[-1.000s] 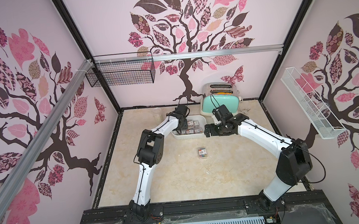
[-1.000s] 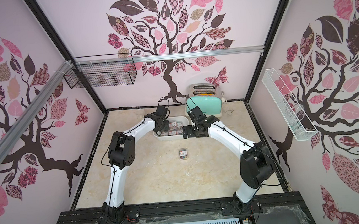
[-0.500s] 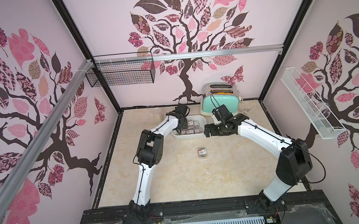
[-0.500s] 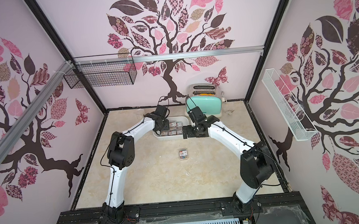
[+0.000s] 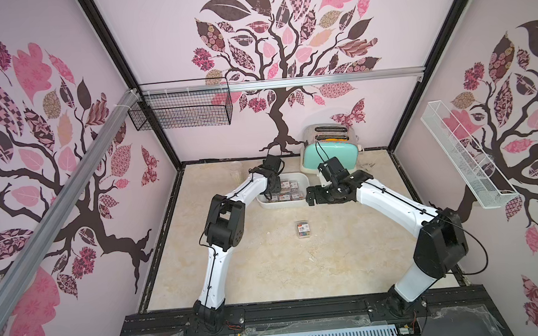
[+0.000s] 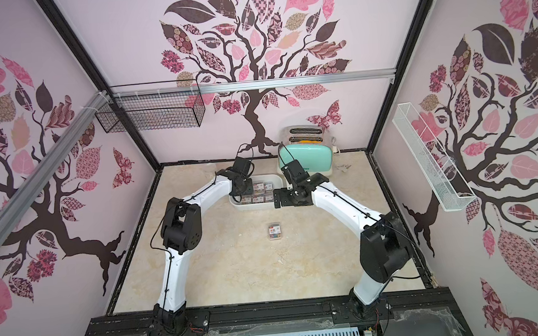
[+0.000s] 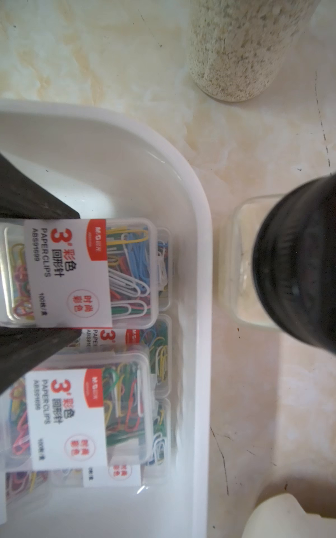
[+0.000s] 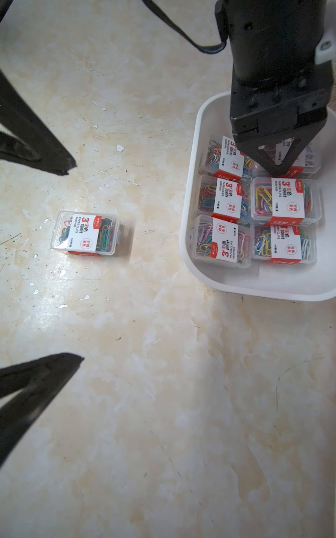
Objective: Take the paper clips out of the storage box
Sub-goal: Pick up the boxed paper clips from the storage box.
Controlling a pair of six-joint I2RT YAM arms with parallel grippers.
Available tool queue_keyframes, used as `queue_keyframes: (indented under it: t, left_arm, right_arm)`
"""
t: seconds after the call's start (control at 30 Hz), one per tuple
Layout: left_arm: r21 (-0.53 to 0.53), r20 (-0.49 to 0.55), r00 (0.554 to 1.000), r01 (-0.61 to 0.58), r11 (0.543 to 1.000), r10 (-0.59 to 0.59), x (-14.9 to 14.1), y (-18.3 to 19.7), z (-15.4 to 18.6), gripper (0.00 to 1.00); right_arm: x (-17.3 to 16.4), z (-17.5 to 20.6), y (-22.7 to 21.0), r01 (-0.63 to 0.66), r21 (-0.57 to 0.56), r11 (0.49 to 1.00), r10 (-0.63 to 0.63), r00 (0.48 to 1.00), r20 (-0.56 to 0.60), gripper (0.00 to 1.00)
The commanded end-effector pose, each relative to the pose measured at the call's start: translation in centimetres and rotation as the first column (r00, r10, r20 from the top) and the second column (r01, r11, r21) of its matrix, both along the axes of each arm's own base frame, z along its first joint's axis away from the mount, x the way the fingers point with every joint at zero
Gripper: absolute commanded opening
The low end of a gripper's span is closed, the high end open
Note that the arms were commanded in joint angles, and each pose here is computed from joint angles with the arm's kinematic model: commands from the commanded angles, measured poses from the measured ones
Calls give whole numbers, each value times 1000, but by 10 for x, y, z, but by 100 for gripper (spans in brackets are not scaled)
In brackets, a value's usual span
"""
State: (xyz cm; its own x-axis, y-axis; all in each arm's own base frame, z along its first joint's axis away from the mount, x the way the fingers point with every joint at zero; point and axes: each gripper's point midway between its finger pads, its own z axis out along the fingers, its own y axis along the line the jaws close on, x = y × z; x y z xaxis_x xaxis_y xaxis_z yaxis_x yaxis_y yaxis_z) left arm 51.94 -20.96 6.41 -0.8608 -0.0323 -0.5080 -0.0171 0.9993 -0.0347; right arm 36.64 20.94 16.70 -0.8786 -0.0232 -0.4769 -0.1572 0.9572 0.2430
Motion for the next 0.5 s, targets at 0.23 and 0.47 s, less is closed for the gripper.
queue_keyframes:
  t: [0.23,0.47]
  left_arm:
    - [1,14,1000,3,1000,-3,3,-2,9,64]
    - [-4,8,1000,11,1000,-10,7,-7,6,61]
  right_arm:
    - [3,15,0,2,23,1000,-2,999,34,99]
    - [3,15,1,1,27,1000,-2,999,34,99]
